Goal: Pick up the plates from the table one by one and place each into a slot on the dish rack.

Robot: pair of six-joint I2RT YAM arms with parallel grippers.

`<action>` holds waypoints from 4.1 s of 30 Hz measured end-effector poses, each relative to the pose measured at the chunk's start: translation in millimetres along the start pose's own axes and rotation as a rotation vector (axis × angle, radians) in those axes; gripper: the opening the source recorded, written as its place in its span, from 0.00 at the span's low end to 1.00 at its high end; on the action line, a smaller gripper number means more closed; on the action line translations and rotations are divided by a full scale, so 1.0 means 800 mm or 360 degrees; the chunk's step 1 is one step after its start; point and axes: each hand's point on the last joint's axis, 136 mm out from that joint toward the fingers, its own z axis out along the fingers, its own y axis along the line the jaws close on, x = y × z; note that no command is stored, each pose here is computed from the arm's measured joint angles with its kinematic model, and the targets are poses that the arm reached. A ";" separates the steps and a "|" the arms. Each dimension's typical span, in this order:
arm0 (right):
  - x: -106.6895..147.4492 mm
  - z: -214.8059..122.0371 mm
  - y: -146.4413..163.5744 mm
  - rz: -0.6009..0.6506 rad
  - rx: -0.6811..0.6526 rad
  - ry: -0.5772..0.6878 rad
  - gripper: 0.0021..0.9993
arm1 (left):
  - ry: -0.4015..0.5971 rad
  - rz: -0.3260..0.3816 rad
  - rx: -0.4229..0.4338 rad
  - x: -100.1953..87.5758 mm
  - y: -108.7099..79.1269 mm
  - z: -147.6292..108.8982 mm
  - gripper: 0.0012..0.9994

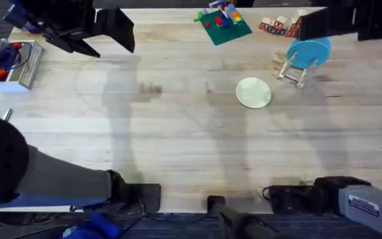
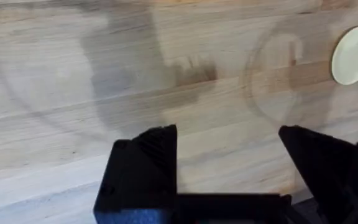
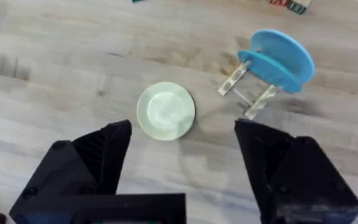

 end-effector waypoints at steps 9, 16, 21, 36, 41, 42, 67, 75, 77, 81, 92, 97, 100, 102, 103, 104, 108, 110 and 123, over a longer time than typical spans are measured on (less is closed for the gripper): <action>0.011 -0.001 -0.005 0.0043 0.0020 0.0055 1.00 | -0.0022 0.0022 0.0084 -0.004 -0.015 0.001 1.00; 0.019 -0.015 -0.043 0.0200 0.0127 0.0041 1.00 | 0.0048 0.0211 0.0127 -0.004 -0.086 0.025 1.00; 0.030 -0.037 -0.082 0.0356 0.0255 0.0013 1.00 | -0.0020 0.0412 0.0204 -0.017 -0.169 0.047 1.00; 0.039 -0.046 -0.108 0.0461 0.0337 0.0013 1.00 | -0.0100 0.0649 0.0541 -0.013 -0.358 0.105 1.00; 0.039 -0.046 -0.108 0.0461 0.0337 0.0013 1.00 | 0.0060 0.0527 0.0662 -0.006 -0.375 0.148 0.83; 0.039 -0.046 -0.108 0.0461 0.0337 0.0013 1.00 | 0.0079 0.0511 0.0690 -0.005 -0.379 0.153 0.73; 0.039 -0.046 -0.108 0.0442 0.0337 0.0016 1.00 | 0.0129 0.0207 0.0950 -0.026 -0.385 0.152 0.04; 0.039 -0.046 -0.108 0.0440 0.0337 0.0016 1.00 | 0.0157 0.0177 0.1095 -0.006 -0.379 0.197 0.04; 0.039 -0.046 -0.108 0.0440 0.0337 0.0015 1.00 | 0.0138 0.0167 0.1134 -0.009 -0.384 0.197 0.04; 0.039 -0.046 -0.108 0.0437 0.0337 0.0016 1.00 | 0.0120 0.0111 0.1180 -0.014 -0.390 0.196 0.04; 0.039 -0.046 -0.108 0.0436 0.0337 0.0016 1.00 | 0.0335 -0.0077 0.1102 0.020 -0.378 0.211 0.04; 0.039 -0.046 -0.108 0.0436 0.0337 0.0016 1.00 | 0.0332 -0.0083 0.1100 0.018 -0.376 0.211 0.04; 0.039 -0.046 -0.108 0.0436 0.0337 0.0016 1.00 | 0.0332 -0.0081 0.1100 0.018 -0.376 0.211 0.04; 0.039 -0.046 -0.108 0.0436 0.0337 0.0016 1.00 | 0.0331 -0.0077 0.1100 0.019 -0.376 0.211 0.04; 0.039 -0.046 -0.108 0.0436 0.0337 0.0016 1.00 | 0.0330 -0.0075 0.1101 0.019 -0.376 0.211 0.04; 0.039 -0.046 -0.108 0.0436 0.0337 0.0016 1.00 | 0.0328 -0.0070 0.1101 0.019 -0.376 0.211 0.04; 0.039 -0.046 -0.108 0.0436 0.0337 0.0016 1.00 | 0.0323 -0.0053 0.1102 0.019 -0.376 0.212 0.04; 0.039 -0.046 -0.108 0.0436 0.0337 0.0016 1.00 | 0.0328 -0.0047 0.1090 0.023 -0.373 0.216 0.04; 0.039 -0.046 -0.108 0.0436 0.0337 0.0016 1.00 | 0.0320 -0.0012 0.1062 0.035 -0.361 0.234 0.04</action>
